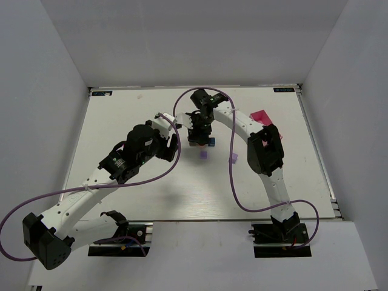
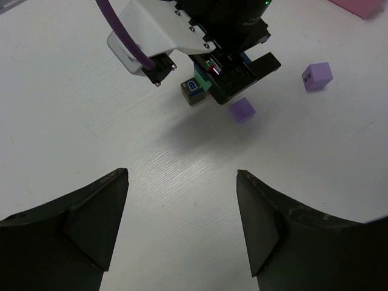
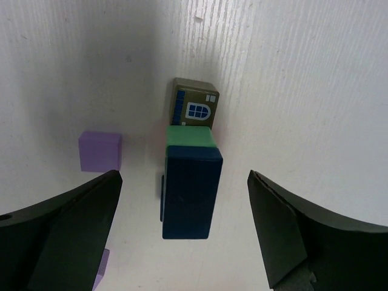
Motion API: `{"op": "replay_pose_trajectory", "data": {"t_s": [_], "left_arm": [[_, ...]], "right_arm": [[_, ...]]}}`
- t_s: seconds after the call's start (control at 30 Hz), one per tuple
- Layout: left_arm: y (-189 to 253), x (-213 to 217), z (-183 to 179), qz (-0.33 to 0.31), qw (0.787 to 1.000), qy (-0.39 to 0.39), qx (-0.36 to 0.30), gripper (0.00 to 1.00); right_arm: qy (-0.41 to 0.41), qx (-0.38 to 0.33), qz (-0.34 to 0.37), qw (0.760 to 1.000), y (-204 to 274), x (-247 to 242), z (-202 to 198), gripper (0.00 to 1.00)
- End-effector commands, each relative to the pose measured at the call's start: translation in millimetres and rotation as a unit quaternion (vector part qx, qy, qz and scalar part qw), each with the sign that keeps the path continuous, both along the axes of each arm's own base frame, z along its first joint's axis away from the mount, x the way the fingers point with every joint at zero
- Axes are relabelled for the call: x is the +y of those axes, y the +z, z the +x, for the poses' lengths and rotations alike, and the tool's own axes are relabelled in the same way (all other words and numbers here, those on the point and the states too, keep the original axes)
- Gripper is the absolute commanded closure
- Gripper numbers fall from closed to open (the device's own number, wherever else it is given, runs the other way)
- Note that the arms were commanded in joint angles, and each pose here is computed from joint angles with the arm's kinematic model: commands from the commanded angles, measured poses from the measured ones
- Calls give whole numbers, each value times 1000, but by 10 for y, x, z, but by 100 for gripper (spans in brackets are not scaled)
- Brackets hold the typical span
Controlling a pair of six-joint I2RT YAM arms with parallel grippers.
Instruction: Build the wood block tower
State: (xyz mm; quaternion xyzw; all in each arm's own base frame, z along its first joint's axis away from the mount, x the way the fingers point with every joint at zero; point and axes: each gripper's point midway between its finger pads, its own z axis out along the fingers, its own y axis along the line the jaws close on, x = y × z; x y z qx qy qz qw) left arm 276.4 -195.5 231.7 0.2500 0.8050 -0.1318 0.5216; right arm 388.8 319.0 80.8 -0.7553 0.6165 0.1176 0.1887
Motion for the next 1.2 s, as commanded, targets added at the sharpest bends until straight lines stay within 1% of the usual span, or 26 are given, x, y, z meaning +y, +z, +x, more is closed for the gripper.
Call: {"op": "replay_pose_trajectory", "data": {"t_s": [0.0,0.17,0.2,0.27,0.3,0.37,0.47,0.5,0.57,0.6,0.63,0.67,0.7,0.73,0.77,0.8,0.83,0.87,0.9,0.93,0.97,1.0,1.03,1.07,1.13,1.17], "left_arm": [[71,50,-9,-6,1000,5,-12,18],[49,47,-6,-6,1000,5,-12,18],[77,54,-15,-9,1000,6,-16,18],[111,63,-25,-12,1000,6,-20,18],[134,54,-14,-16,1000,6,-24,18],[177,54,-40,-24,999,1,-32,18],[202,53,-67,-30,999,-6,-42,18],[202,40,-76,-31,999,-10,-41,18],[207,29,-93,-35,998,-15,-43,18],[230,-1,-98,-41,998,-22,-46,18],[197,-7,-84,-34,998,-24,-44,20],[168,-37,-90,-34,998,-31,-38,22],[154,-79,-89,-36,998,-40,-36,25],[52,-117,-66,-28,998,-44,-22,38],[30,-138,-40,-25,999,-44,-17,48],[-33,-157,-26,-22,999,-41,-3,58],[-26,-177,16,-26,999,-30,7,73],[-190,-227,67,-15,999,-25,37,80],[-276,-302,25,-9,998,-30,60,84],[-268,-350,70,-12,997,-25,69,87],[-441,-491,46,-22,993,-31,111,88],[-531,-514,51,-23,991,-21,132,88],[-566,-606,44,-27,989,-22,144,88],[-640,-631,51,-31,986,-1,162,81],[-861,-726,43,-13,983,17,184,73],[-875,-785,55,-22,981,30,192,69]], "right_arm": [[-2,-15,25,1000,222,37,-25,10],[-2,-19,40,999,358,23,-98,10],[-1,-29,57,998,509,39,-111,10],[-3,-25,59,998,490,2,-181,10],[-5,-41,80,996,655,3,-189,10],[-7,-41,86,995,642,-31,-238,10],[-9,-67,111,992,943,-55,-308,10],[-24,-62,106,992,890,-114,-331,10],[-48,-94,115,988,1039,-213,-341,10],[-85,-74,110,988,880,-310,-422,10],[-121,-157,138,970,1153,-411,-264,10],[-168,-154,157,961,1169,-464,-266,10],[-205,-149,144,957,974,-641,-319,10],[-248,-201,183,930,1102,-724,-203,10],[-283,-221,203,911,1263,-841,-206,10],[-322,-191,210,903,1100,-910,-295,10],[-332,-179,217,900,1167,-959,-391,10],[-364,-145,215,894,1090,-1025,-469,17],[-370,-132,214,894,1083,-1045,-523,43],[-382,-122,211,891,1079,-1115,-540,63],[-387,-85,219,892,1051,-1080,-671,87],[-396,-78,225,887,1063,-1099,-699,100],[-411,-72,224,881,1028,-1159,-703,100],[-427,-57,233,872,1023,-1163,-726,100],[-449,-53,242,858,1049,-1247,-713,100],[-463,-51,246,850,1053,-1268,-693,100]]}}
